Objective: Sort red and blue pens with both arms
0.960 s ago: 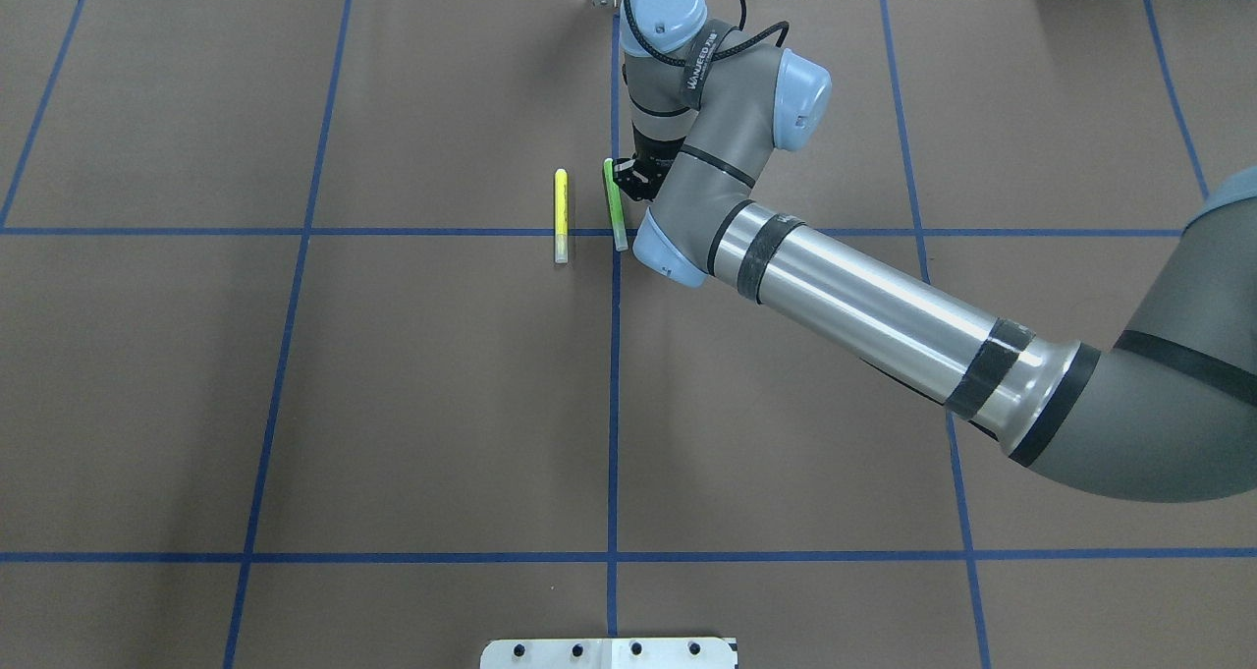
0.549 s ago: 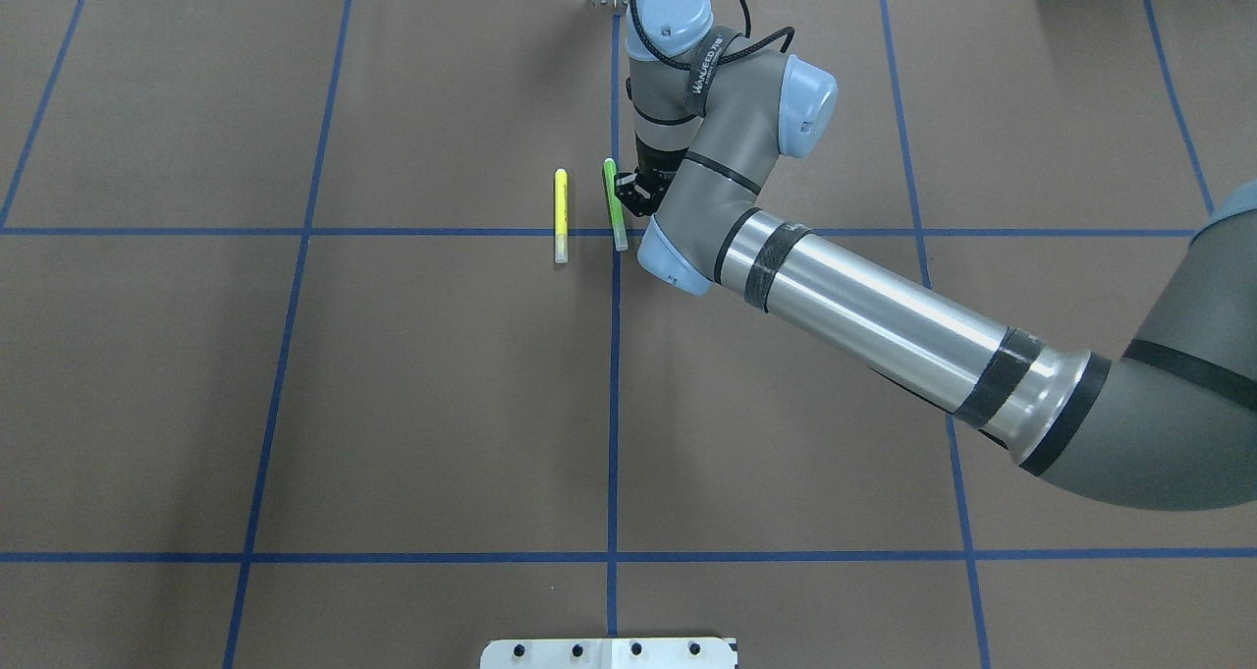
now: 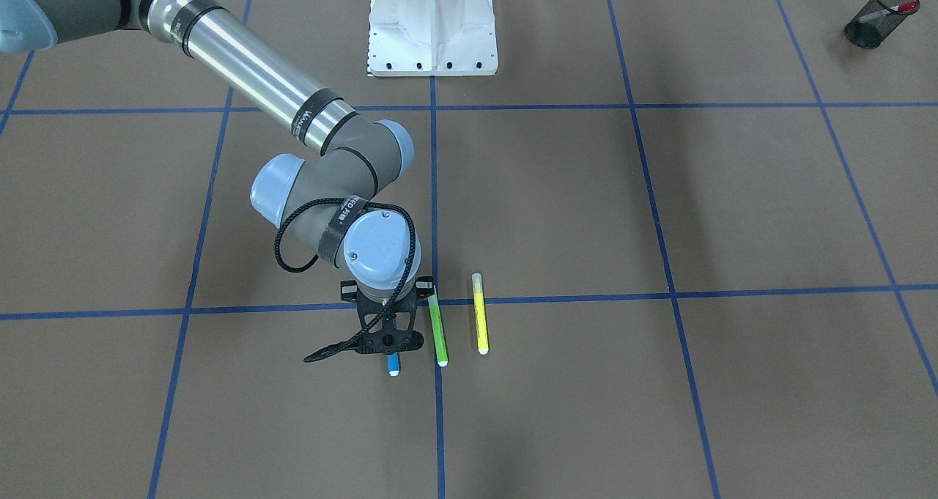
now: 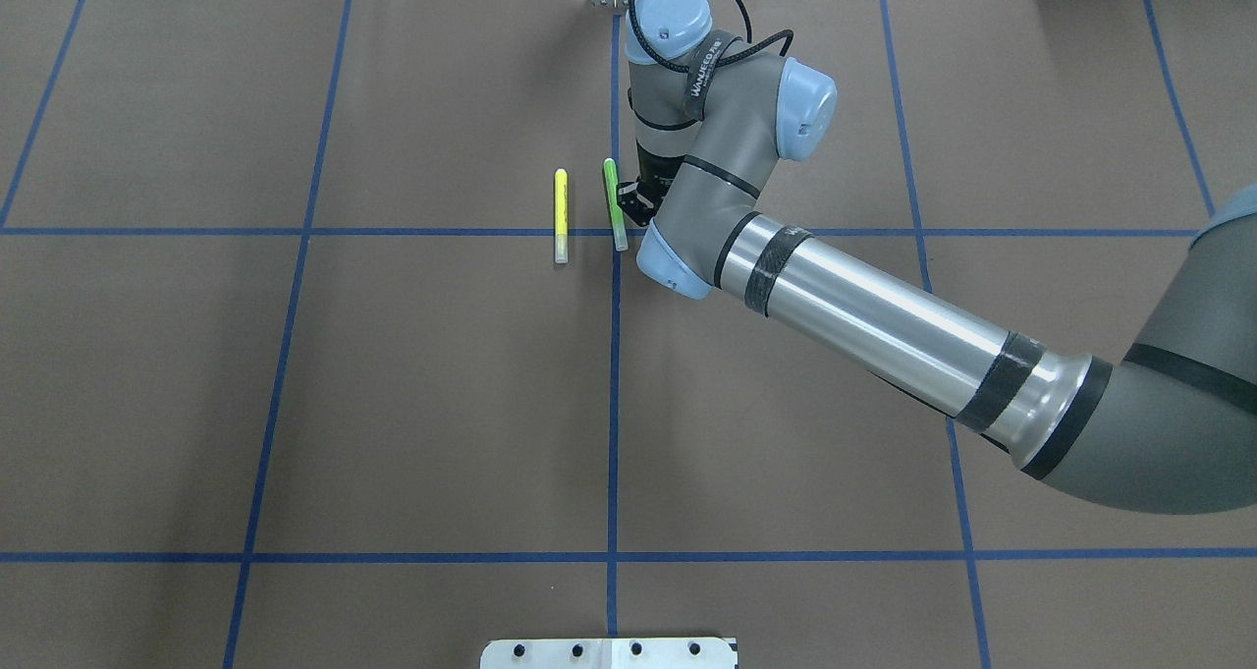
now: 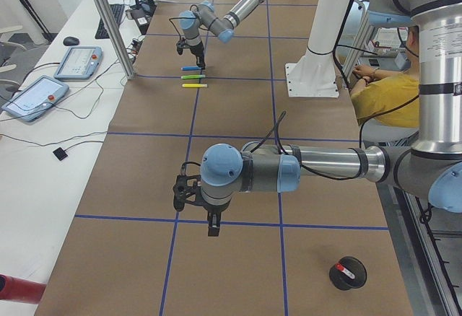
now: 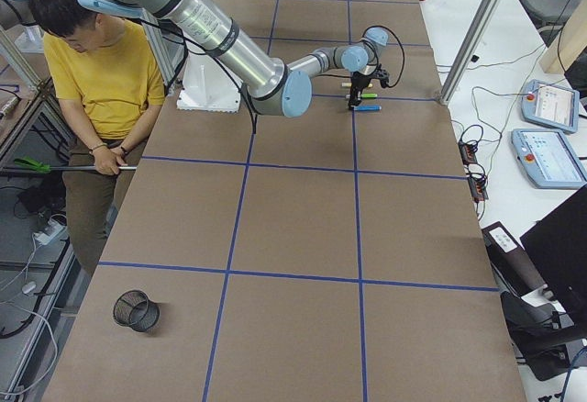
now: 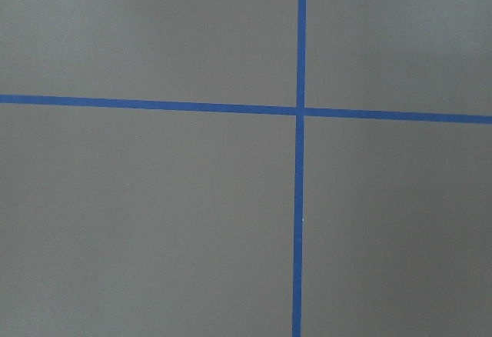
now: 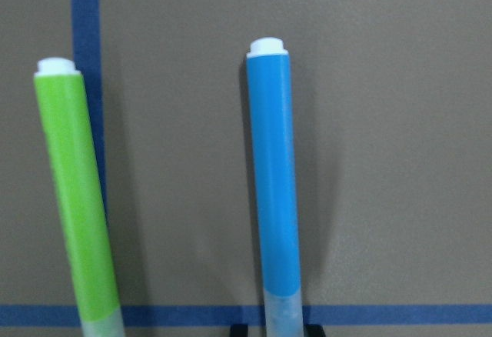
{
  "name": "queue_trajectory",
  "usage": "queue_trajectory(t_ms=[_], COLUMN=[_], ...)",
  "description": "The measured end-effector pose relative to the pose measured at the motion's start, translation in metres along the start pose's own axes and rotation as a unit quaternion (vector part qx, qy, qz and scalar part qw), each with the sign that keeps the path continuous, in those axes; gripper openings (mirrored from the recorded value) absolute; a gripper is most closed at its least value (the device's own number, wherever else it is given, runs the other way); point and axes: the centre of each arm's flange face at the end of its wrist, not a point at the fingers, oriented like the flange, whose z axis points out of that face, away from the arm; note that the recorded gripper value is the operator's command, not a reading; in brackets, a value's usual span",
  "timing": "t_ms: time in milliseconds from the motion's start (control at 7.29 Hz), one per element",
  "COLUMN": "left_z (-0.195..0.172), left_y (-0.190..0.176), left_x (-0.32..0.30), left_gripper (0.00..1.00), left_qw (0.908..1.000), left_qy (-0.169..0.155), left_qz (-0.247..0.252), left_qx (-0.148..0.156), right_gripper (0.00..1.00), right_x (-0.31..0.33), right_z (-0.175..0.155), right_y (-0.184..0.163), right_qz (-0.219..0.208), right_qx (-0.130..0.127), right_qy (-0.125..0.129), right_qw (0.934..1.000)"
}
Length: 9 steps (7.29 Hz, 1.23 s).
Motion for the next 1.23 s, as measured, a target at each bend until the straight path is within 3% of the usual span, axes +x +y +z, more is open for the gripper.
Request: queue_trajectory(t_ms=[686,823,960,1235], left_z=[-0.0007,-0.0007,-0.0007,-0.0011], left_y=[-0.0002,-0.0002,-0.0002,-0.0002], left_x=[0.0008,0.0008,0.0009,0.0012], left_gripper=[0.99,1.00,0.99,1.00], left_qw=[1.0000,1.0000,1.0000,1.0000], left_qy=[0.000,0.000,0.000,0.000], left_qz=[0.001,0.001,0.001,0.001], left_qx=[0.001,0.001,0.001,0.001], right_gripper=[0.30,0.25,0.03,0.00], right_x=[0.0031,0.0027,0.0024,0.0020], right_z=[0.0051,0.0058,0.0061,0.0060], right_y=[0.0012,0.0017,0.0021,0.0028], right_qz=[-0.002,-0.003,-0.003,-0.004], right_qx=[-0.003,-0.003,-0.003,-0.003], right_qy=[0.003,0.003,0.003,0.003], right_qw=[1.0000,1.0000,1.0000,1.0000])
